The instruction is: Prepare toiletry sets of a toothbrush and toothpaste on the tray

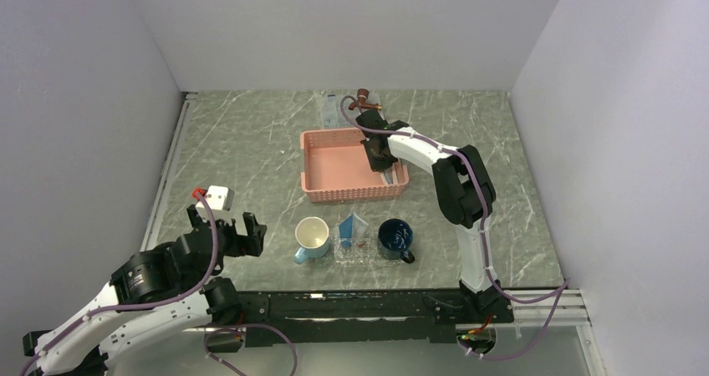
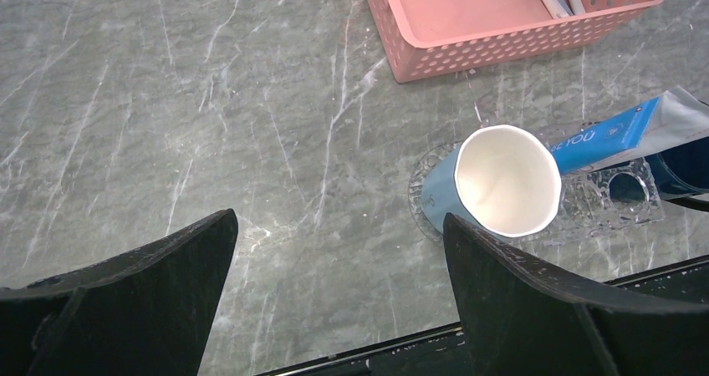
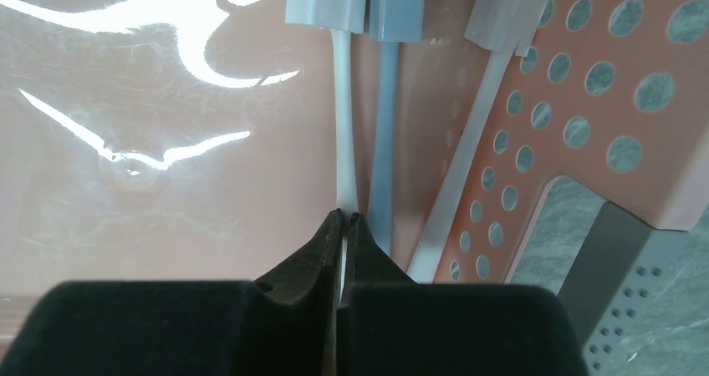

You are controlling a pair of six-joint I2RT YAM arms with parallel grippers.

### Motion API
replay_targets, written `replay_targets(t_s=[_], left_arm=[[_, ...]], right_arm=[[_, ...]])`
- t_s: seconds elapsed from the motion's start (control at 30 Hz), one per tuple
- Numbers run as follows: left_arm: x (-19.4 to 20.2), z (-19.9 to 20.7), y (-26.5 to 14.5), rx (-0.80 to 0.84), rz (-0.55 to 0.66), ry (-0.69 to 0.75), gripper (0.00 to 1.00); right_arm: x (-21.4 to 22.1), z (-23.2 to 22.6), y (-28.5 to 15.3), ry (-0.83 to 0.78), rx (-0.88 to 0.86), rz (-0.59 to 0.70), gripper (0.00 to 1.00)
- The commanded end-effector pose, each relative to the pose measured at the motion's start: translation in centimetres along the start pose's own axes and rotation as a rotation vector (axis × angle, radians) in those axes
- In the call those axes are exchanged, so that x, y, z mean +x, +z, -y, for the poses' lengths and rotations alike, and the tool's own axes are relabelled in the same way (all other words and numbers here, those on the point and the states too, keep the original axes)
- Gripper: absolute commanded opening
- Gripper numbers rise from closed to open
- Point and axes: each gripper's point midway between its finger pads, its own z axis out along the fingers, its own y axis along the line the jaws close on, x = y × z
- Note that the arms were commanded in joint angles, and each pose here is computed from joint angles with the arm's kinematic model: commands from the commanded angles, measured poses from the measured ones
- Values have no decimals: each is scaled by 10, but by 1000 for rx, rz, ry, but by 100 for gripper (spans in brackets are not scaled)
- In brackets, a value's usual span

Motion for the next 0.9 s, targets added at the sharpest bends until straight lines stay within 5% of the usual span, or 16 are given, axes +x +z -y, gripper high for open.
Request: replay_targets(t_s=[0.0, 0.6, 0.73, 0.87], left_arm=[[-10, -1, -4, 0, 38, -37, 99], [-11, -2, -5, 1, 45, -48, 99], [-11, -2, -5, 0, 45, -48, 99], [-11, -3, -5, -3, 44, -48, 99]], right_arm=[[-9, -5, -4, 21, -31, 24, 0], [-38, -1, -46, 47, -60, 150, 0], [-37, 0, -37, 40, -43, 134, 20], [-38, -1, -30, 47, -43, 126, 24]])
